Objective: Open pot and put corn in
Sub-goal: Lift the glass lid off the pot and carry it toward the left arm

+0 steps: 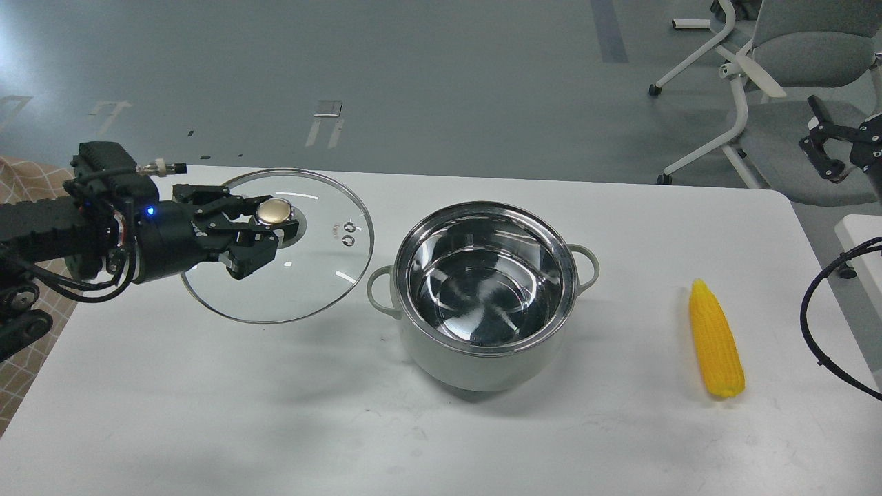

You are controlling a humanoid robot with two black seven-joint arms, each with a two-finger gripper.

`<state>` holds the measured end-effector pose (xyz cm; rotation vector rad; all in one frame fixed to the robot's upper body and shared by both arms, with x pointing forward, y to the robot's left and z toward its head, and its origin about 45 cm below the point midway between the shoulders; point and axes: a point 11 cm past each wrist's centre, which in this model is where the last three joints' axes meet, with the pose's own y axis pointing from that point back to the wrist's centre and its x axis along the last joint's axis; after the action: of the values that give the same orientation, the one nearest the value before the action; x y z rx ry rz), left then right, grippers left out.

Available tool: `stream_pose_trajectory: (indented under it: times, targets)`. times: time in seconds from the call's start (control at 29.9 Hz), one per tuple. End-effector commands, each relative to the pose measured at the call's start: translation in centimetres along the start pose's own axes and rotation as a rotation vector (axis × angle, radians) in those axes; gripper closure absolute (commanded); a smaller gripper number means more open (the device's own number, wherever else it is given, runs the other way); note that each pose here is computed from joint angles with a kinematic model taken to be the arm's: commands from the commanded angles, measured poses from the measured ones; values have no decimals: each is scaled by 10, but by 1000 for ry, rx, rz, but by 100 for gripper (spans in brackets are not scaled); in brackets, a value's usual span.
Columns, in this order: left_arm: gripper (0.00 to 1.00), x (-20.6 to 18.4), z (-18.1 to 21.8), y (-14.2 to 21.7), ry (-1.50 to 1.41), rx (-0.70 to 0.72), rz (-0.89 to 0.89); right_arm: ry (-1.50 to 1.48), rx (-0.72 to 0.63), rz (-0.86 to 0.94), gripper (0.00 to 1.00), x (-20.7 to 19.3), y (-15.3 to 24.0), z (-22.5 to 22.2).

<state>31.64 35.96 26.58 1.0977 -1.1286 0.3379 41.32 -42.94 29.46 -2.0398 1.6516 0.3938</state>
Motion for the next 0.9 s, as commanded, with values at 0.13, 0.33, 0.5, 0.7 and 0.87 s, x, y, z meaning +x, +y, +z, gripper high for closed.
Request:
stream_pose_trajectory:
  times: [0.13,0.33,0.5,0.7,0.87]
  targets:
    - [57,-52,-44,15,90,114,-45,-1,-6,6,0,2,2,2]
    - [57,-89,-33,7,156,107,-46,-3,-13,14,0,5,6,6]
    - [57,-107,-38,-3,209,138,-20,-2,-12,11,0,4,5,5]
    - [56,-114,-33,-12,235,131,-7,0,-14,10,0,4,5,5]
    - [56,-131,-31,-9,242,136,-49,1,-20,10,0,4,5,7]
